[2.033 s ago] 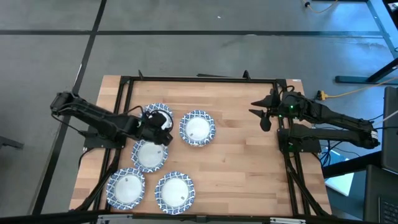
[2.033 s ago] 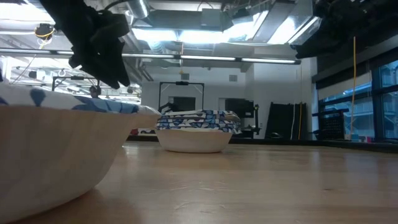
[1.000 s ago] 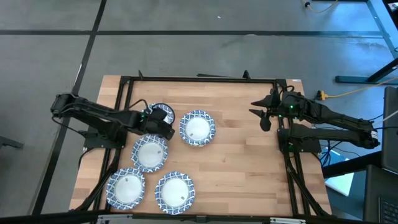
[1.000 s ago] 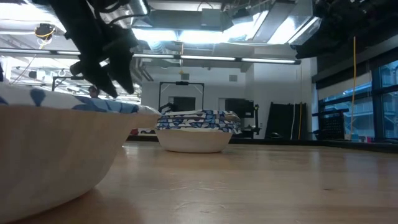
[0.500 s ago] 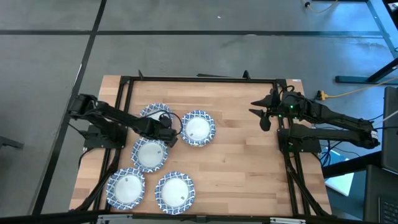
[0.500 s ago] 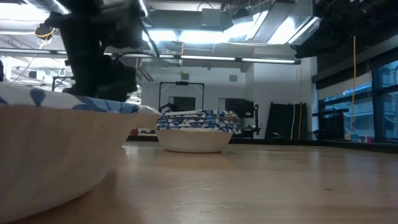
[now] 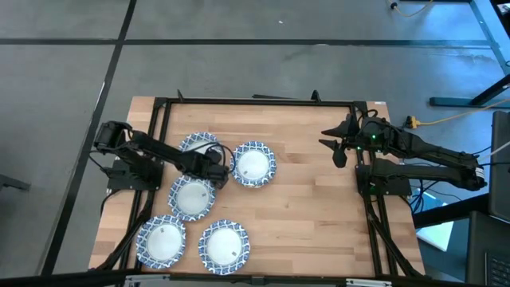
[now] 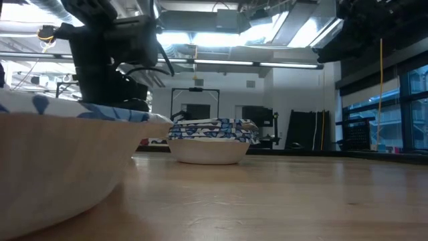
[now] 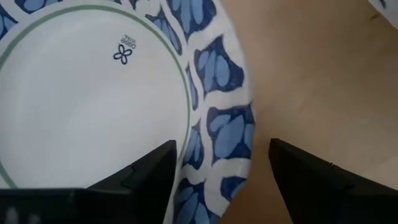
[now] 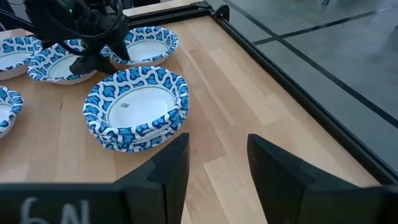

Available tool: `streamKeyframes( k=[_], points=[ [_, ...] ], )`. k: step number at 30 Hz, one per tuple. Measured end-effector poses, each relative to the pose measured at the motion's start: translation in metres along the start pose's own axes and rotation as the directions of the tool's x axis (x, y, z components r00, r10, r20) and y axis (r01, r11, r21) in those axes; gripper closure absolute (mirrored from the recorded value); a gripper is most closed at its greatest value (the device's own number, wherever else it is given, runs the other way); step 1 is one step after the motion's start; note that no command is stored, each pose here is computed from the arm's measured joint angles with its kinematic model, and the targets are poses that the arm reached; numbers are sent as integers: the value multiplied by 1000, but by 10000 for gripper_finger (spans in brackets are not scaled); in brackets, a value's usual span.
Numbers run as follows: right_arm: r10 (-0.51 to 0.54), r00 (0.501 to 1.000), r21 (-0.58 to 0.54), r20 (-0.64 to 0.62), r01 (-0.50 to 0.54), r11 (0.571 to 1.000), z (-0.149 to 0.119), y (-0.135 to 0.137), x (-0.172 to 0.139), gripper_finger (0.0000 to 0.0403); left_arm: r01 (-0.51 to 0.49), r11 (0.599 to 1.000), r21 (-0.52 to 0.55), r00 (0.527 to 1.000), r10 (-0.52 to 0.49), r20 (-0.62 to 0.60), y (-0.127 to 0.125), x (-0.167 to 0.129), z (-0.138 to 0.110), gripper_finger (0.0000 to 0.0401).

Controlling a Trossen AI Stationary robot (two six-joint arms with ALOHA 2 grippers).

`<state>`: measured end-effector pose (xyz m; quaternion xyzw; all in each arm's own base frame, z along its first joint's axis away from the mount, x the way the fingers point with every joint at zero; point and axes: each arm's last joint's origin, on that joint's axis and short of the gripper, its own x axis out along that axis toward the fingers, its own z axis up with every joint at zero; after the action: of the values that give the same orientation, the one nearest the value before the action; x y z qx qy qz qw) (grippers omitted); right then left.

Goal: Nest bowls inside each other
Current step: Stack the white bowl on top of the other white bowls

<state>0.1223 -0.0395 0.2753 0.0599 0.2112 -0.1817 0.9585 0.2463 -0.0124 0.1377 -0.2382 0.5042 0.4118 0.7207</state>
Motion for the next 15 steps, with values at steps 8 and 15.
streamKeyframes(
  k=[8, 15],
  points=[
    [0, 1000, -2, 0, 0, 1000, 0, 0, 0, 241, -13, 1000, -23, 1000, 13, -3, 4, 3, 6, 216],
    [0, 1000, -4, -1, -1, 1000, 0, 0, 0, 241, -24, 998, -50, 1000, 24, -5, 8, 5, 12, 245]
  ],
)
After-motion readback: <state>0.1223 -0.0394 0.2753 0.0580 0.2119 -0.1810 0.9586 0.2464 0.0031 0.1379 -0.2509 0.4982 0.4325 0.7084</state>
